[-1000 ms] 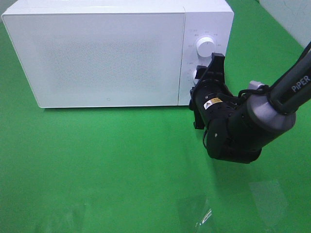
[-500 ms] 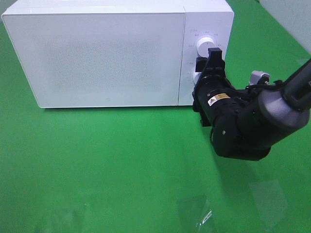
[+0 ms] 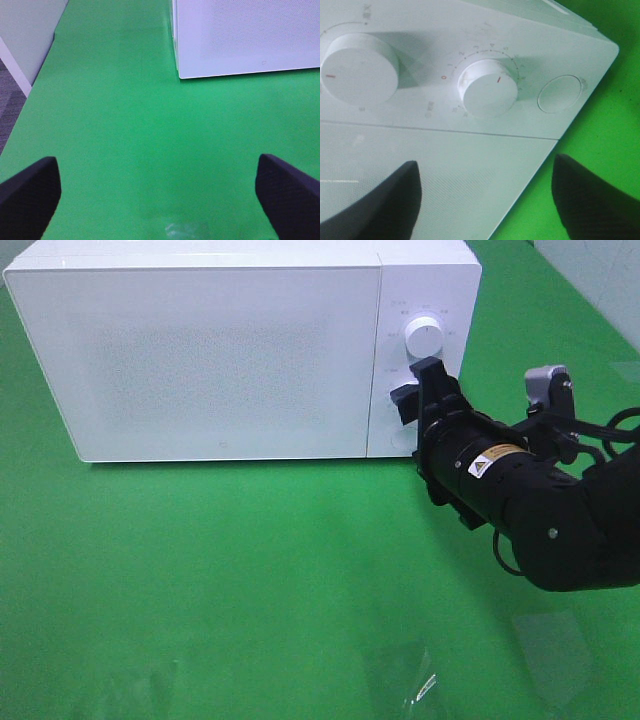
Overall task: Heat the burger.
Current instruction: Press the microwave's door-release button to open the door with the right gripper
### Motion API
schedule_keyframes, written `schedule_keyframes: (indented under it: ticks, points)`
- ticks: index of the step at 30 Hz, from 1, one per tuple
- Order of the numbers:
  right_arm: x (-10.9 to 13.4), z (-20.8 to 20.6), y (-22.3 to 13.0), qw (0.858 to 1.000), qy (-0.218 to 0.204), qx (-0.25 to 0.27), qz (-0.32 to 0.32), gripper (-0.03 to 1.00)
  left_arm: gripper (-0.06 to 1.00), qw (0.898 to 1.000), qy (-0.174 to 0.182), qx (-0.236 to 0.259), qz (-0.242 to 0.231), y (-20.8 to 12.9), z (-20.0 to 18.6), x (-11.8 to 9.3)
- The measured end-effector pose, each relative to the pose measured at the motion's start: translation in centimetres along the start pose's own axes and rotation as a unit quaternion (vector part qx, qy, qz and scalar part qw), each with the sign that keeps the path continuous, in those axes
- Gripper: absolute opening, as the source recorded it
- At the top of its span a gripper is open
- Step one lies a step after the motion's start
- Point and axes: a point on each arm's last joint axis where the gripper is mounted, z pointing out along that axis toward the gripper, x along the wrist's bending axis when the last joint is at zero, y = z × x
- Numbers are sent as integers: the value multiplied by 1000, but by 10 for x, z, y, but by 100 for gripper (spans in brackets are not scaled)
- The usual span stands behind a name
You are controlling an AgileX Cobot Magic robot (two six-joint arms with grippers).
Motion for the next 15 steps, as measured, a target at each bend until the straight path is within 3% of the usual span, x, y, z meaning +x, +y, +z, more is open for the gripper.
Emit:
schedule_keyframes:
  ticks: [3, 6, 8, 13, 14, 15]
  points:
    - [11, -8, 3, 996, -13, 21, -82, 69, 98, 1000, 0, 0, 0, 0, 0, 0]
    - [14, -10, 5, 995, -15, 25, -99, 69, 98, 1000, 0, 0, 0, 0, 0, 0]
    - [16, -16, 14, 979, -49, 57, -187, 69, 98, 1000, 0, 0, 0, 0, 0, 0]
    - [14, -21, 22, 959, -81, 91, -256, 69, 98, 1000, 0, 0, 0, 0, 0, 0]
    - [13, -25, 28, 942, -96, 114, -301, 69, 98, 1000, 0, 0, 0, 0, 0, 0]
    - [13, -25, 28, 942, -96, 114, -301, 69, 98, 1000, 0, 0, 0, 0, 0, 0]
